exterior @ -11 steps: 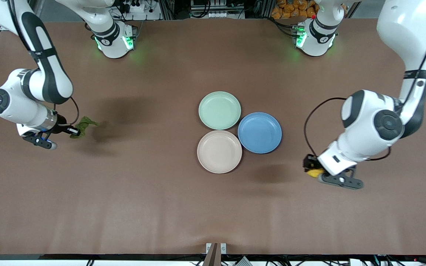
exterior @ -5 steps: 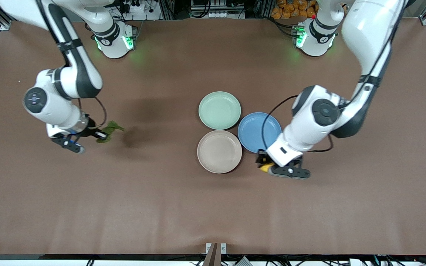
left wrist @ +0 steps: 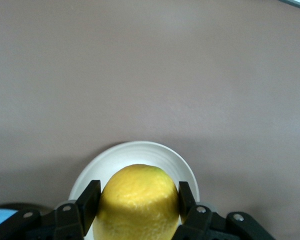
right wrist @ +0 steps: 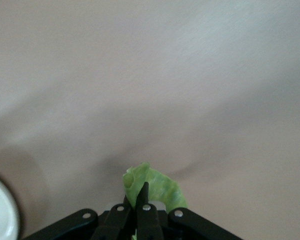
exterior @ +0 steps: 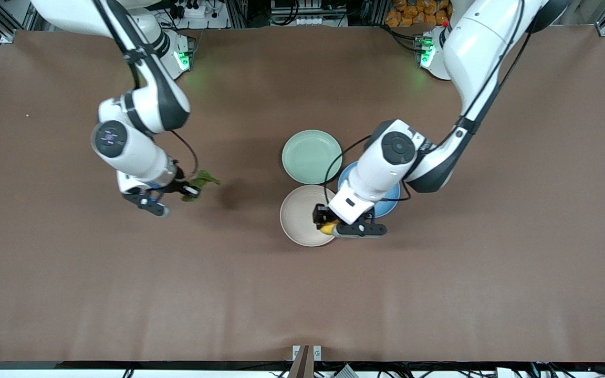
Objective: Place lemon and lettuce in plates
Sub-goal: 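Carry the lemon to the white plate while the right gripper lifts the lettuce, then release the lemon onto the white plate while the right gripper lowers the lettuce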
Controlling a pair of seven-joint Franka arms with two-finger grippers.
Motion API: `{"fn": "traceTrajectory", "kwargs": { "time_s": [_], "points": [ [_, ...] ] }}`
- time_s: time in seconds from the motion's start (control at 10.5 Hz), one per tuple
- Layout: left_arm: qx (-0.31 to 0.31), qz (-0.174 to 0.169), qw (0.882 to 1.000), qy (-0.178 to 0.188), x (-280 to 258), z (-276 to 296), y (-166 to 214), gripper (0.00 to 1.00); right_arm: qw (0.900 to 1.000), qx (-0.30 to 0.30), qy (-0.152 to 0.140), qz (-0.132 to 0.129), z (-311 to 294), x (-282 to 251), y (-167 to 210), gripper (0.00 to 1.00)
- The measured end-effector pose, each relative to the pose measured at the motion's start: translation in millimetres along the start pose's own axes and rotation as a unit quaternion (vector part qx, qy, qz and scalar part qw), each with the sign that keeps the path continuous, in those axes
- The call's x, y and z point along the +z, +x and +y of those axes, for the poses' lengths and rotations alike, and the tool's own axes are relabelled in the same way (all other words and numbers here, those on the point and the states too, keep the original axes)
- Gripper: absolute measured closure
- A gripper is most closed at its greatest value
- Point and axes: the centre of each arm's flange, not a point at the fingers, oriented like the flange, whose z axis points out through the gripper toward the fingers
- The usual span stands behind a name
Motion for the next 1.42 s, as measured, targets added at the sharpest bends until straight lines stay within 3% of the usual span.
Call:
{"fn": "traceTrajectory", "kwargs": {
  "time_s": [0.66, 1.14, 1.23, 1.42],
  "points": [
    [-0.108, -0.05, 0.993, 0.022, 81, 12, -57, 0.32, 0.999, 0.027, 0.01, -0.025, -112, 27, -94, 0.98],
    [-0.123, -0.05, 0.99, 0.043, 103, -17, -49, 0.32, 0.997, 0.047, -0.013, -0.06, -148, 65, -178, 0.98],
    [-0.124, -0.048, 0.99, 0.042, 102, -18, -46, 0.29, 0.997, 0.05, -0.014, -0.065, -152, 72, -185, 0.98],
    [-0.127, -0.039, 0.991, 0.035, 95, -17, -36, 0.03, 0.995, 0.063, -0.009, -0.074, -167, 79, -195, 0.98]
  ]
}}
